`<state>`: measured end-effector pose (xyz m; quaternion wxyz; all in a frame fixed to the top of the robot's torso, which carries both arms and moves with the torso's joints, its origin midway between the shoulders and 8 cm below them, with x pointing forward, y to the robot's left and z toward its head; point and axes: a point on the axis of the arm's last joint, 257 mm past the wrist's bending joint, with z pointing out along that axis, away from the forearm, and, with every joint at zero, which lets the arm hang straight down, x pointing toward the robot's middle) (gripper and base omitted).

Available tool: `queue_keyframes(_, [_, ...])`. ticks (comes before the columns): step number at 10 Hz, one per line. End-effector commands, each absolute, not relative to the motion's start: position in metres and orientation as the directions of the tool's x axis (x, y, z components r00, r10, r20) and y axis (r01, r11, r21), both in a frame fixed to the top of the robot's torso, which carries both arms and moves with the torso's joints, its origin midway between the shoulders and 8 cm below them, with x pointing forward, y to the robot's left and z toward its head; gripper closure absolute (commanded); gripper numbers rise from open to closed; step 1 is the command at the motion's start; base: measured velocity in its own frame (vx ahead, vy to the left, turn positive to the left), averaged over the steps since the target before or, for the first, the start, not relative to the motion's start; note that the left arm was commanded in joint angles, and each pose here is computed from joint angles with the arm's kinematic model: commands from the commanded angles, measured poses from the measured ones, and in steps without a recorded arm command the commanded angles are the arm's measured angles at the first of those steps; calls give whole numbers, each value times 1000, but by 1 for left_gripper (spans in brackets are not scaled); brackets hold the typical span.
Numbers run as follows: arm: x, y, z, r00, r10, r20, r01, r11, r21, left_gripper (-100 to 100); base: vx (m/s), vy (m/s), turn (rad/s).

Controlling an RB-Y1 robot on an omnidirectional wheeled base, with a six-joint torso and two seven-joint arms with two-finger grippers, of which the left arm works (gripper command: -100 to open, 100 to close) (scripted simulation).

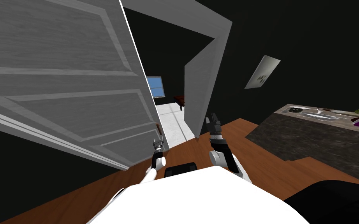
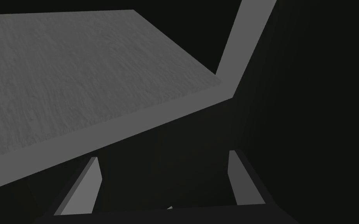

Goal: Push the door open

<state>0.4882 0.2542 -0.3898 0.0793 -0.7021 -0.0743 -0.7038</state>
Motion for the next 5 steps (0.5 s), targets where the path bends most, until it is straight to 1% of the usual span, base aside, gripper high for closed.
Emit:
queue_keyframes(1, [488, 254, -390, -2, -7, 1000, 216, -976, -7, -100, 16, 19, -11])
queue_keyframes(2, [488, 261, -390, -2, -12, 1000, 222, -975, -11, -100, 130, 37, -25])
queue_keyframes(3, [488, 264, -390, -2, -14, 1000, 224, -974, -13, -100, 197, 55, -32])
queue_keyframes(5, [488, 268, -390, -1, -15, 1000, 229, -973, -14, -100, 203, 27, -23])
